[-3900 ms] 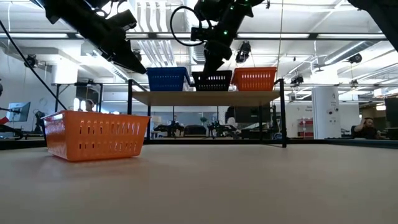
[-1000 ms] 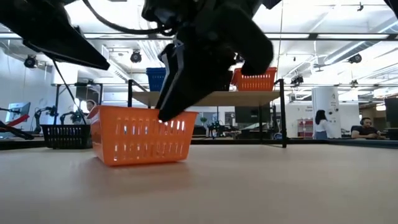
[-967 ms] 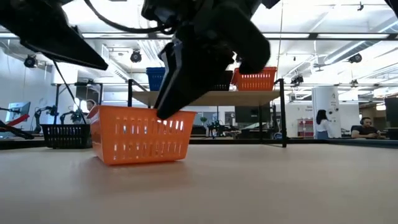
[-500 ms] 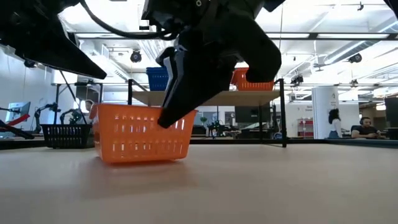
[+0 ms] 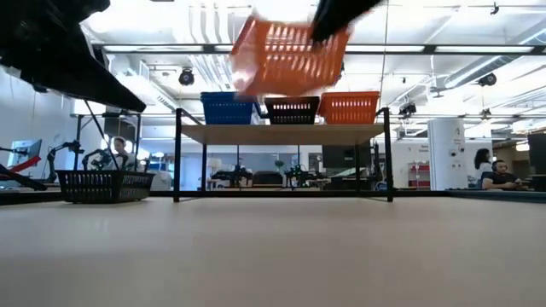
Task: Stack baskets on shelf by color
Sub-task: Stack the orange bin on top of the orange bin on the shelf
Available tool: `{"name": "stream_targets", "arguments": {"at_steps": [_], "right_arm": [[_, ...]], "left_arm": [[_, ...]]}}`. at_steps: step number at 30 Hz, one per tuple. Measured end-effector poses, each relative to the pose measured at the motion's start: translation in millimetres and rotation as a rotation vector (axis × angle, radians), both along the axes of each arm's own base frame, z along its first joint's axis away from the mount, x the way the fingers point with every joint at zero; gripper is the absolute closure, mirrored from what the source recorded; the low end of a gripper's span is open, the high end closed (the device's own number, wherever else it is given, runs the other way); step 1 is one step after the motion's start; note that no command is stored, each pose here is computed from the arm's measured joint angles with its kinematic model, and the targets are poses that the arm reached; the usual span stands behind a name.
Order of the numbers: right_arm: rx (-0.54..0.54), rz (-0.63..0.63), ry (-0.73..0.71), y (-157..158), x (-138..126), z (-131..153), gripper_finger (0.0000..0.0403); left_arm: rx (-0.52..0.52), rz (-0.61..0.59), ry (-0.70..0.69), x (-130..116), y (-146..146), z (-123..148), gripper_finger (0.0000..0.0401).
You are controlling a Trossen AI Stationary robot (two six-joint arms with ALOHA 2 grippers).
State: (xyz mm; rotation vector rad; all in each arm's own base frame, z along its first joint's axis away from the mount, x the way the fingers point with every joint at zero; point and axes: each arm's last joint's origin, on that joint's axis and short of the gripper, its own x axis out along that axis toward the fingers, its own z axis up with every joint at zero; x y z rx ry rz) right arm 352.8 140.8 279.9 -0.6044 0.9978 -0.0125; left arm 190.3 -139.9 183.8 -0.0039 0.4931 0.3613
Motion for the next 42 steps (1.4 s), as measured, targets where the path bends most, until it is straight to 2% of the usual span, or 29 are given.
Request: {"name": "stream_targets", "arguments": {"at_steps": [5,10,12,16,21,25,36,42], "right_arm": [[-0.047,-0.084,-0.137,-34.9,-39.0,64.1,0.0394],[-0.083,-0.209,-0.183,-106.6,-65.1,102.7,0.0394],[-0.086,-0.236,-0.152,-137.3,-71.5,106.6,0.0394],[0.018,-0.229,-0.084,-191.8,-79.4,101.6,0.0394],[0.056,-0.31,-0.027,-234.5,-88.4,89.7,0.0394],[0.066,-0.336,0.006,-244.7,-90.0,84.2,0.0394],[0.121,-0.332,0.029,-243.2,-91.9,78.6,0.039],[0.116,-0.335,0.055,-243.9,-92.0,70.0,0.0336]], "left_arm": [[0.009,0.003,0.006,2.6,-2.2,-5.7,0.0276],[0.013,0.005,0.005,6.7,-5.8,-12.5,0.0276],[0.018,0.005,0.01,7.8,-6.8,-15.3,0.0276],[0.018,0.005,0.012,9.9,-8.7,-19.4,0.0276],[0.012,0.005,0.005,11.5,-10.1,-21.1,0.0276],[0.009,0.005,0.002,11.6,-10.2,-20.6,0.0276],[-0.004,0.005,-0.013,12.3,-10.9,-19.0,0.0276],[-0.005,0.004,-0.014,12.4,-11.0,-18.8,0.0276]]}}
